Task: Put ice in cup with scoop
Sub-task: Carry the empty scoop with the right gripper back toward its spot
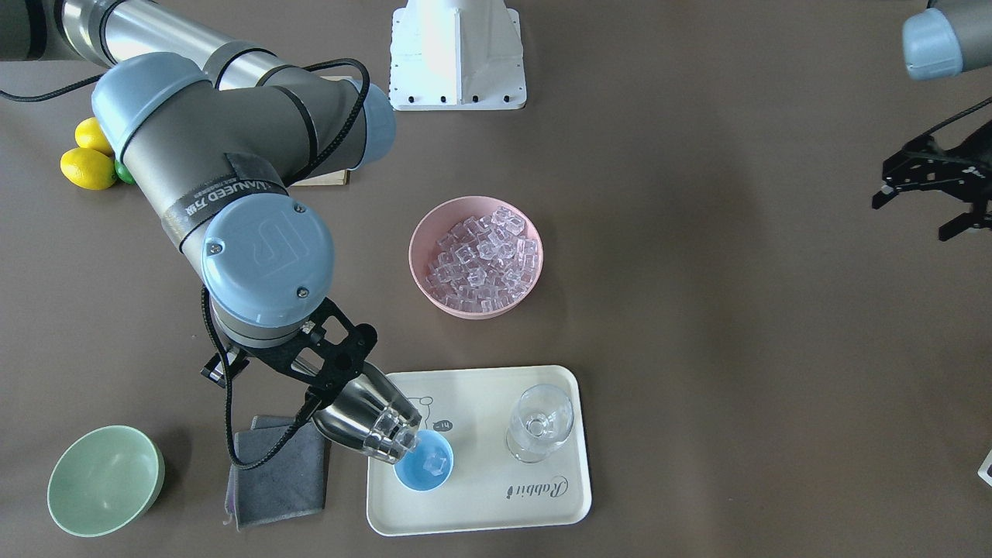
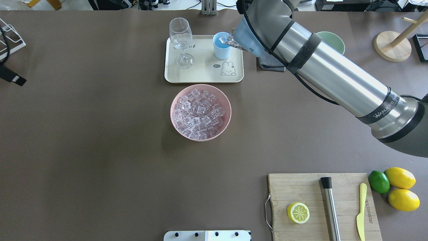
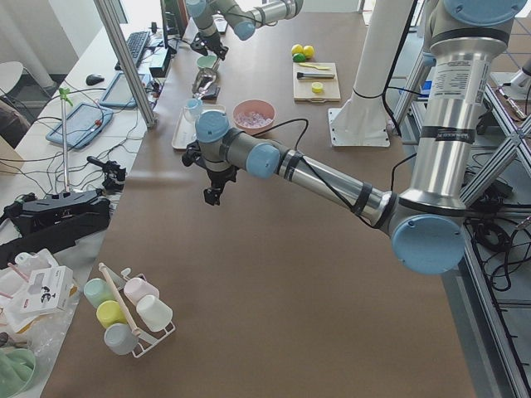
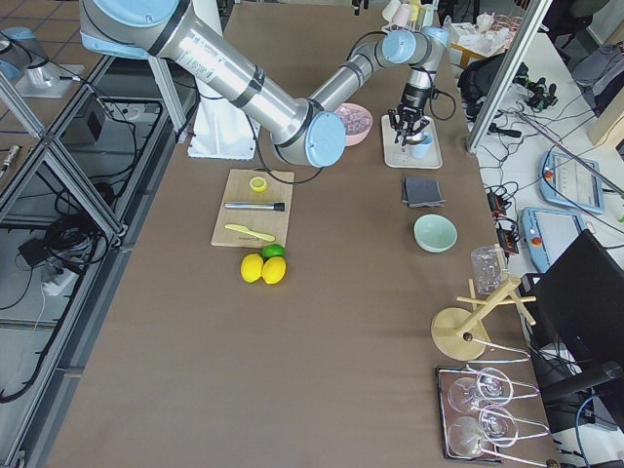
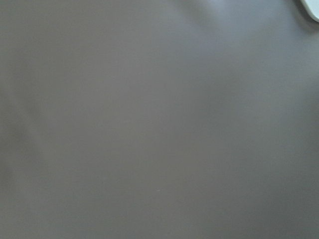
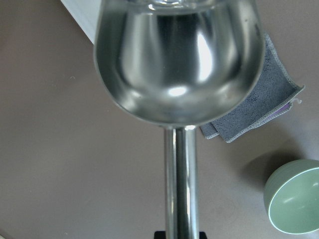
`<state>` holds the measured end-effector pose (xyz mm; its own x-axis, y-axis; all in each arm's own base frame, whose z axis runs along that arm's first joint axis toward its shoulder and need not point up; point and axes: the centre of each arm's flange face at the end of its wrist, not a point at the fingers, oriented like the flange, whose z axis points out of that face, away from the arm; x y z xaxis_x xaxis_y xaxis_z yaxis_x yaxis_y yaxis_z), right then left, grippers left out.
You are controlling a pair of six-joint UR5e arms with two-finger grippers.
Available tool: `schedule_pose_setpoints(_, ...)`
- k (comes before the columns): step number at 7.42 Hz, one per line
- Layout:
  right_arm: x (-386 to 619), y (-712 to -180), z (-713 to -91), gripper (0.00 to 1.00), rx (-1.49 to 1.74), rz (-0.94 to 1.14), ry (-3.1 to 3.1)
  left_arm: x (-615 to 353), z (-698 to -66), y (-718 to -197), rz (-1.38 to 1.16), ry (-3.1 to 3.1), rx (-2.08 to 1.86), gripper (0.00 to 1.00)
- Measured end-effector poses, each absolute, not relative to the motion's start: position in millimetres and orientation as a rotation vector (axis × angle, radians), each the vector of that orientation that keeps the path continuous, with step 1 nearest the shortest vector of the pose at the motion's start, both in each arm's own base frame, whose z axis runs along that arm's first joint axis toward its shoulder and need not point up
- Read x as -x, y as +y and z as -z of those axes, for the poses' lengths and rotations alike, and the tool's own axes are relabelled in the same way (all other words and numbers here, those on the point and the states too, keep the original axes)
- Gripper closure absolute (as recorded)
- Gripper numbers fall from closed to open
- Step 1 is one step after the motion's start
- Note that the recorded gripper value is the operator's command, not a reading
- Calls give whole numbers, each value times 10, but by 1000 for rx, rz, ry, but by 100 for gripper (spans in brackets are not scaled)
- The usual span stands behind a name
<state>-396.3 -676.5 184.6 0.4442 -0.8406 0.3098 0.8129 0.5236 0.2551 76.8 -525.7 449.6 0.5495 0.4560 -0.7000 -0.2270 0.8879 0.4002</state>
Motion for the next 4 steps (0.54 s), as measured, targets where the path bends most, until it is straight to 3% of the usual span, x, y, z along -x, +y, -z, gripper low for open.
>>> schedule_pose_setpoints(4, 3962, -6769, -1818, 100, -58, 1054, -389, 569, -5778, -5023, -62, 864, -144, 1)
